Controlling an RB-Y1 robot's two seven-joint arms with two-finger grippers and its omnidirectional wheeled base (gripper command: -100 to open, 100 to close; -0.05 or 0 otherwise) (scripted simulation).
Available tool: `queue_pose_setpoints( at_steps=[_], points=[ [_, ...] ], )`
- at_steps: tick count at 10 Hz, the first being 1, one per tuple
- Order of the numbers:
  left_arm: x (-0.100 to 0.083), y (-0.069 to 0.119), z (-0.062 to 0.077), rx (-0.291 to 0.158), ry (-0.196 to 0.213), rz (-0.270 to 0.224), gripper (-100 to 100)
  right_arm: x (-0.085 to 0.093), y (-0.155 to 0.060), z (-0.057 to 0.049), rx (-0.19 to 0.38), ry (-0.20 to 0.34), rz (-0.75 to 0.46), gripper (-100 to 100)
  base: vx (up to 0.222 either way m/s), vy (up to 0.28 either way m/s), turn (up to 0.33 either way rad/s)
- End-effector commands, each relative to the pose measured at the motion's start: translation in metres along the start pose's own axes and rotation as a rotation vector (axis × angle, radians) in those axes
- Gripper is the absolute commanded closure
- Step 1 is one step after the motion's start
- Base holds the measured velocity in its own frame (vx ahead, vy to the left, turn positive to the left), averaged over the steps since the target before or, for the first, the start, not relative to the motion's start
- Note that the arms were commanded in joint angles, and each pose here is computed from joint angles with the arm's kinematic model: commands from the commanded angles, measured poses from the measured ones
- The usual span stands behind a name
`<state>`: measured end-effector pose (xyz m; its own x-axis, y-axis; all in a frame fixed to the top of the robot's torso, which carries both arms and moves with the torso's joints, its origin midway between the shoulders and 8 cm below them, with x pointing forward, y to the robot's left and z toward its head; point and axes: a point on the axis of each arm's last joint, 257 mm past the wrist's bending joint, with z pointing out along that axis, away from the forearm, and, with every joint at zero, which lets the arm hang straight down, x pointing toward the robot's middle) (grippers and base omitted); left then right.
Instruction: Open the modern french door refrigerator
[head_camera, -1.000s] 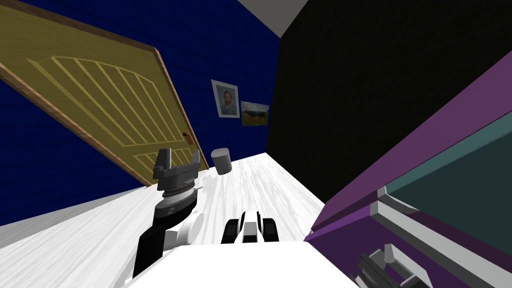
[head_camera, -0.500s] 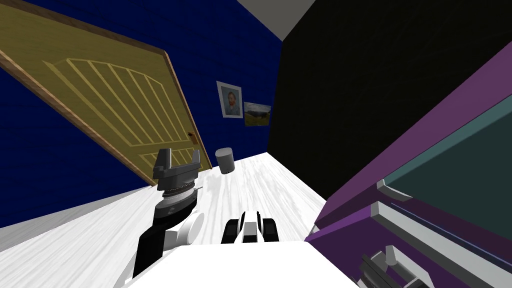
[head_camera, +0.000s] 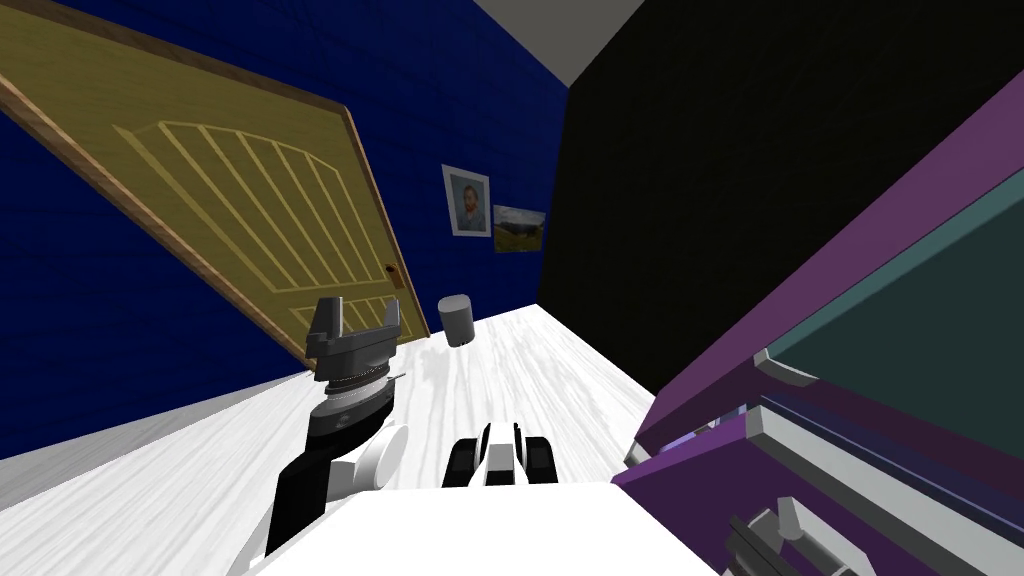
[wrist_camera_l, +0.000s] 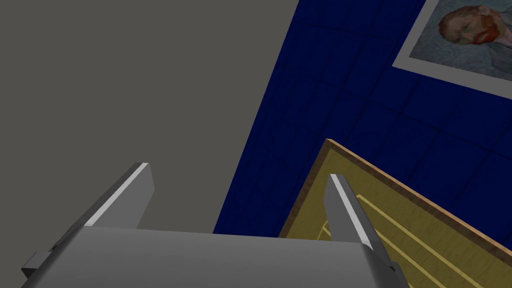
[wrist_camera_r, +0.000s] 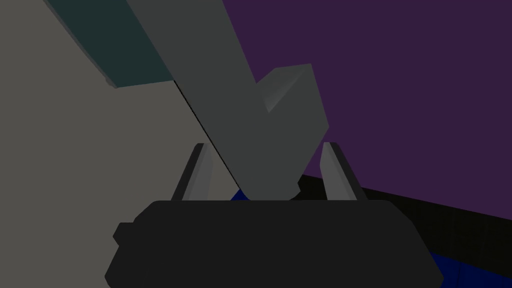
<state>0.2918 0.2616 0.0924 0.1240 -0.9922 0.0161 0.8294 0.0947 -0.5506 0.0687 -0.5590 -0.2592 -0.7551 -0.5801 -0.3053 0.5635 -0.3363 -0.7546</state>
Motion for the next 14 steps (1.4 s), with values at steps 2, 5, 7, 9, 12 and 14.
queue_pose_setpoints(
  at_steps=[2,5,7,9,12,14],
  points=[
    [0.0,0.0,0.0,0.0,0.0,0.0,0,0.02,-0.003,0.007,0.005,0.004,0.001,100,-0.028,0.196,0.011],
    [0.0,0.0,0.0,0.0,0.0,0.0,0,0.038,-0.005,0.039,0.008,0.011,-0.013,-100,-0.032,0.153,0.022],
    [0.0,0.0,0.0,0.0,0.0,0.0,0,0.048,-0.006,0.061,0.01,0.016,-0.017,-100,-0.015,0.101,0.03],
    [0.0,0.0,0.0,0.0,0.0,0.0,0,0.053,-0.007,0.071,0.009,0.018,-0.021,-100,0.002,0.076,0.014],
    [0.0,0.0,0.0,0.0,0.0,0.0,0,0.064,-0.01,0.105,0.013,0.022,-0.018,-100,-0.012,0.077,0.022],
    [0.0,0.0,0.0,0.0,0.0,0.0,0,0.066,-0.005,0.101,-0.009,0.031,-0.021,-100,-0.002,0.077,0.006]
  ],
)
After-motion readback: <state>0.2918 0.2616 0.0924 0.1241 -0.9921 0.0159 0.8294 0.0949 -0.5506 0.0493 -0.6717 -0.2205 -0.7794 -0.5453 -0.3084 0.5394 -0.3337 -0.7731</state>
